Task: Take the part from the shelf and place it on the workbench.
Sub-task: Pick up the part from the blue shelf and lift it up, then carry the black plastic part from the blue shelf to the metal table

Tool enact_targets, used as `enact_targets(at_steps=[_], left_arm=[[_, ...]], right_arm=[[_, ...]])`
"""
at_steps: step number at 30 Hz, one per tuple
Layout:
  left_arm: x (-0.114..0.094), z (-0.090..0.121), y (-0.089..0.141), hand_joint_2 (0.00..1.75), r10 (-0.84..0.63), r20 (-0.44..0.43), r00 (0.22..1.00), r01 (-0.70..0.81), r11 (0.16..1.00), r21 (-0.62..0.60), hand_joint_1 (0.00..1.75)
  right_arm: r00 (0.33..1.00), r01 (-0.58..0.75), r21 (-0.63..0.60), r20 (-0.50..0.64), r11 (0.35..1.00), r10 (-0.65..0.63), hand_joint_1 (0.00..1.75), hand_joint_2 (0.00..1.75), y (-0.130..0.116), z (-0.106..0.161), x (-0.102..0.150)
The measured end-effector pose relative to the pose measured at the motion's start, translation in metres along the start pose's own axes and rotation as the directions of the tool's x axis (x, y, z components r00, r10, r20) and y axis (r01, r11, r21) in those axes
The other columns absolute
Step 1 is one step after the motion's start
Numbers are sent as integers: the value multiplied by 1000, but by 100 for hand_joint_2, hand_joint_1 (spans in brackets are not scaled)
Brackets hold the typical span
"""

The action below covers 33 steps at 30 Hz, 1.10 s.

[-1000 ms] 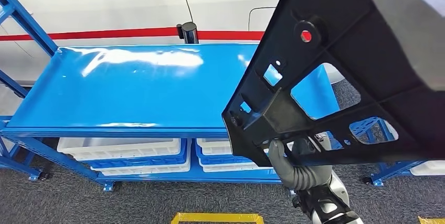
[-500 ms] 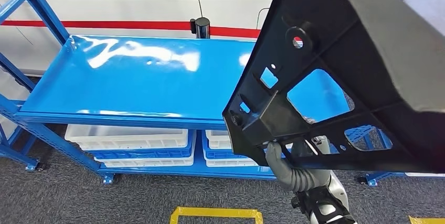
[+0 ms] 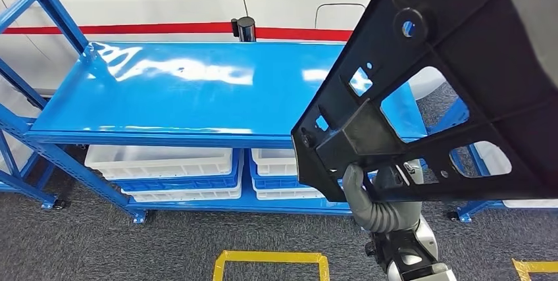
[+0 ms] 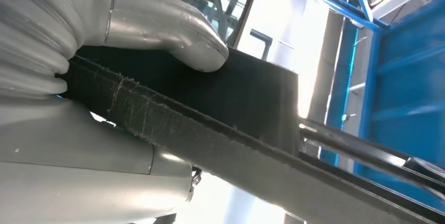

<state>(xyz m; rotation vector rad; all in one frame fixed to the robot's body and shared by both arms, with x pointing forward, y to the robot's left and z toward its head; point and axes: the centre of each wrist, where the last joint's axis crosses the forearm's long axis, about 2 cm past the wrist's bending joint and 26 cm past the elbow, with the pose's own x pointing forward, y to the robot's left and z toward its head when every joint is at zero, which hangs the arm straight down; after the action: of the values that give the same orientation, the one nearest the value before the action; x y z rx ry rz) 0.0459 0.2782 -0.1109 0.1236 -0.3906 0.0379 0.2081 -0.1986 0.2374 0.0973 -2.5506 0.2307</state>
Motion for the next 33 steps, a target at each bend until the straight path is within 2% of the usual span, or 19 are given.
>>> enact_targets(at_steps=[33], left_arm=[[-1, 1, -7, 175, -75, -3, 997, 74, 996, -38, 0]], right_arm=[[1000, -10, -66, -7, 998, 9, 175, 175, -5, 10, 3]])
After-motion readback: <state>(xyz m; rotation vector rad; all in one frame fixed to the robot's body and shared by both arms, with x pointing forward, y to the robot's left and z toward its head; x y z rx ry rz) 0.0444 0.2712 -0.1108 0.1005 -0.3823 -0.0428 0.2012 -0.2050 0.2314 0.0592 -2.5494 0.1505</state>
